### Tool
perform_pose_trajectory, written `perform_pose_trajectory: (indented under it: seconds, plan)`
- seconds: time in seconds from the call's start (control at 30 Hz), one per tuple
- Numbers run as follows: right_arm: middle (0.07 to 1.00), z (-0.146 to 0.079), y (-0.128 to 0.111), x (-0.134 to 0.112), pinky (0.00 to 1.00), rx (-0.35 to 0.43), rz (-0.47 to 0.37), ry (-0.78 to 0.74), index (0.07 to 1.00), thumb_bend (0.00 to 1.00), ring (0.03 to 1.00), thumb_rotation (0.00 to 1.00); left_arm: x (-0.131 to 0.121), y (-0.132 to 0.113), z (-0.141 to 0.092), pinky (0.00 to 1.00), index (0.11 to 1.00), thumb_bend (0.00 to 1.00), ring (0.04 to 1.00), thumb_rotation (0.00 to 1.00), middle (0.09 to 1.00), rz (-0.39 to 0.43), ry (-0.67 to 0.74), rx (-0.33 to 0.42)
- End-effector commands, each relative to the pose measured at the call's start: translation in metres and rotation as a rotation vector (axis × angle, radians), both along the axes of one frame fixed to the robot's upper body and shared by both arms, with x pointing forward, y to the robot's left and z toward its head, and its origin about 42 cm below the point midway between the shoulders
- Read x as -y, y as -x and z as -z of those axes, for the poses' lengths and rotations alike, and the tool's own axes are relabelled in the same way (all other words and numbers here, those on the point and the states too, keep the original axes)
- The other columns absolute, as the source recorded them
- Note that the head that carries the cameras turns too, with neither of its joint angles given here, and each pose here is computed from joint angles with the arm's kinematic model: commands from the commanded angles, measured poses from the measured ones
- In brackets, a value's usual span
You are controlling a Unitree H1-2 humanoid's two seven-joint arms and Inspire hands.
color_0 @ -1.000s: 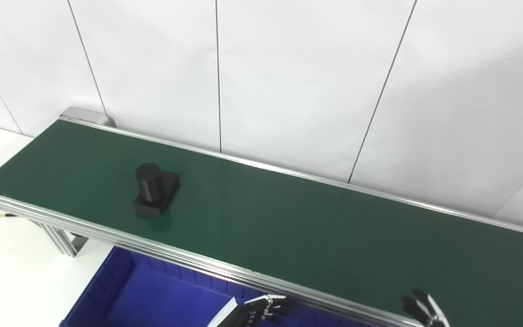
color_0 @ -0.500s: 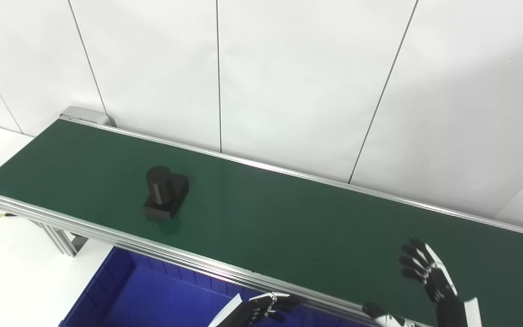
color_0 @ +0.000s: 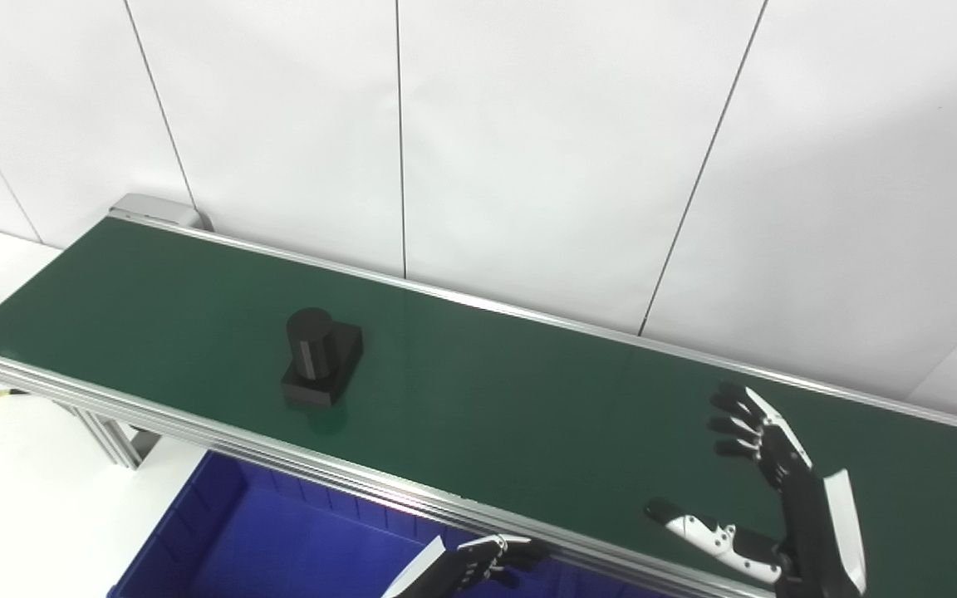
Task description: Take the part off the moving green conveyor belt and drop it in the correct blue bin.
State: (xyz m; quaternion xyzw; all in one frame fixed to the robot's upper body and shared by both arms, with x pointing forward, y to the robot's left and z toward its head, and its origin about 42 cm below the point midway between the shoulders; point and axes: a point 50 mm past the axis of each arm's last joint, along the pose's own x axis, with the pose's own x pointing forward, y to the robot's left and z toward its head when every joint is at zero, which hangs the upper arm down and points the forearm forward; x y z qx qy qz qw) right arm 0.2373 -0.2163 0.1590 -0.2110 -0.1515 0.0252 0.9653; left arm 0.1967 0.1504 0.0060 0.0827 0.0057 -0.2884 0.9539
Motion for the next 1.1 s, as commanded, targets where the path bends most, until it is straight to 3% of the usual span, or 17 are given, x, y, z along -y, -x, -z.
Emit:
perform_pose_trajectory:
  seconds: [0.0,0.6,0.77,1.07]
  plan:
    - [0.796,-0.017,-0.007,-0.006,0.65,0.047,-0.012,0.007,0.828,0.72,0.732,0.15,0.001,-0.009,-0.012,0.75,0.783,0.92,0.816,0.15,0.829,0.008,0.029,0.077]
    - [0.81,-0.027,-0.046,-0.03,0.62,-0.002,-0.063,0.071,0.836,0.75,0.721,0.26,-0.001,-0.011,-0.012,0.75,0.783,0.92,0.816,0.15,0.832,0.015,0.043,0.068]
    - [0.8,-0.028,-0.064,-0.043,0.56,-0.022,-0.086,0.102,0.835,0.77,0.684,0.29,0.0,-0.011,-0.012,0.75,0.78,0.93,0.813,0.14,0.826,0.009,0.038,0.071]
    - [0.779,-0.036,-0.09,-0.07,0.57,-0.024,-0.101,0.14,0.828,0.79,0.663,0.3,-0.003,-0.011,-0.012,0.78,0.791,0.92,0.832,0.16,0.837,0.019,0.021,0.075]
